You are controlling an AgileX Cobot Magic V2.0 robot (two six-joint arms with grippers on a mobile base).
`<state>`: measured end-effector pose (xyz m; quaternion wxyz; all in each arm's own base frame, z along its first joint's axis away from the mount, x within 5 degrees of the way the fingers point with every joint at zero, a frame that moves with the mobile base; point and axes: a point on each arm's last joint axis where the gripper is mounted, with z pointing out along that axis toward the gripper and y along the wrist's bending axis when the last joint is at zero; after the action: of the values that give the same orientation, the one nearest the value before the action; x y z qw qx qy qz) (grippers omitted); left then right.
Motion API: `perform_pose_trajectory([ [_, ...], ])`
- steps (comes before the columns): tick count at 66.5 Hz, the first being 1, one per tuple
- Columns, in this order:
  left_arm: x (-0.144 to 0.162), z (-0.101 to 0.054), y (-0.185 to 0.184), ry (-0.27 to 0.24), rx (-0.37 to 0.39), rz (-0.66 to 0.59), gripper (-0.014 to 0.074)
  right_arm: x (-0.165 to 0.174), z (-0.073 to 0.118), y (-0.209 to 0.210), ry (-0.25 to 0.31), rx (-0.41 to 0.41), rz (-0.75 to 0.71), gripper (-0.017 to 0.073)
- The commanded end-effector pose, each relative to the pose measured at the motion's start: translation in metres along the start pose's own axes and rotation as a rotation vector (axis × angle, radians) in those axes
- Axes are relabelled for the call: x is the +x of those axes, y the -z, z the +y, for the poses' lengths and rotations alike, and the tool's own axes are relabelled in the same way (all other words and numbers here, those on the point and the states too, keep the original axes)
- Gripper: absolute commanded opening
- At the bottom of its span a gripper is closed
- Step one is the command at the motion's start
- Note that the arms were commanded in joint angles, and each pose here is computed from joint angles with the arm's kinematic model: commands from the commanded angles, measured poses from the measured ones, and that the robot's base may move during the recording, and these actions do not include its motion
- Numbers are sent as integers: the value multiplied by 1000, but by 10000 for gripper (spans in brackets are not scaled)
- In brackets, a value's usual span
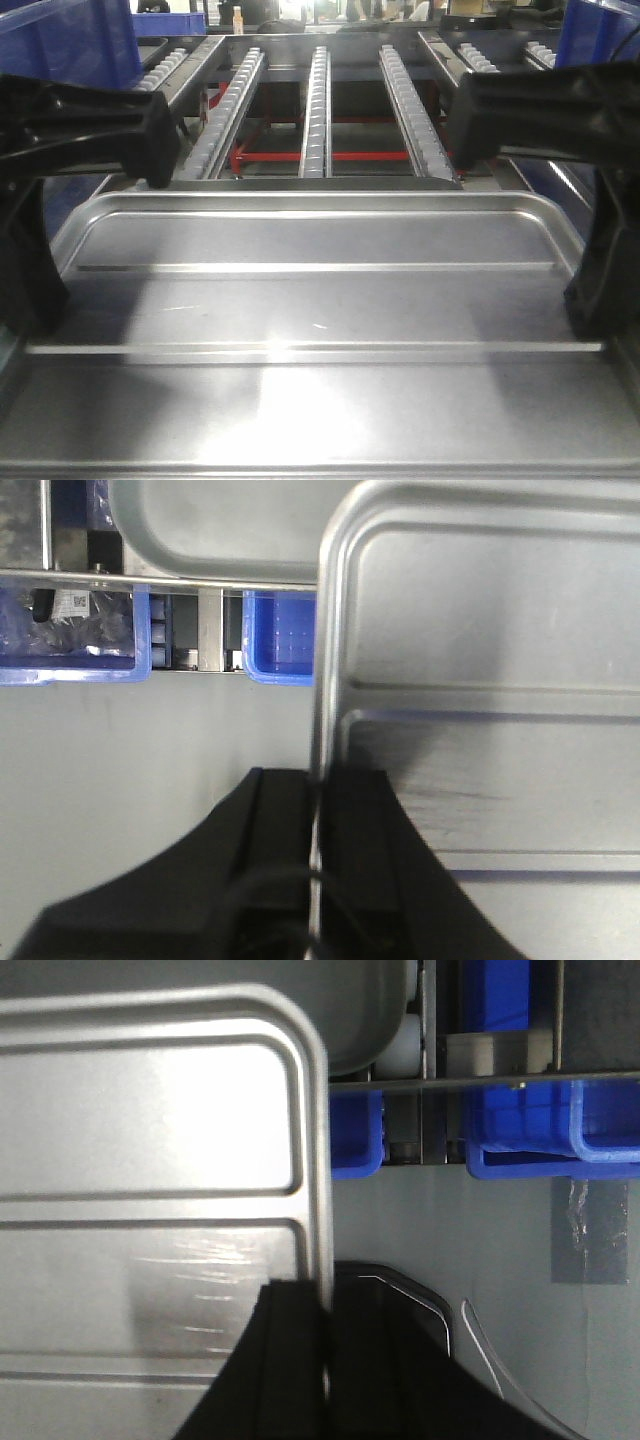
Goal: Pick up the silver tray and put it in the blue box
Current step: 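Lift the tray with both grippers and pull it toward the robot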
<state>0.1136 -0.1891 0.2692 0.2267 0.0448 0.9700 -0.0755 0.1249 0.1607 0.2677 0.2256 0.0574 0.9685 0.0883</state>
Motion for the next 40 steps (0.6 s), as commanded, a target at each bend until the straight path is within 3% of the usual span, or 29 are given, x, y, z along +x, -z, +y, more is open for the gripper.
perform_pose_trajectory([
  [1, -8, -6, 13, 3, 89, -57, -14, -11, 10, 8, 4, -98, -68, 55],
  [40, -8, -6, 13, 8, 90, -49, -14, -10, 14, 0, 16, -82, -57, 55],
])
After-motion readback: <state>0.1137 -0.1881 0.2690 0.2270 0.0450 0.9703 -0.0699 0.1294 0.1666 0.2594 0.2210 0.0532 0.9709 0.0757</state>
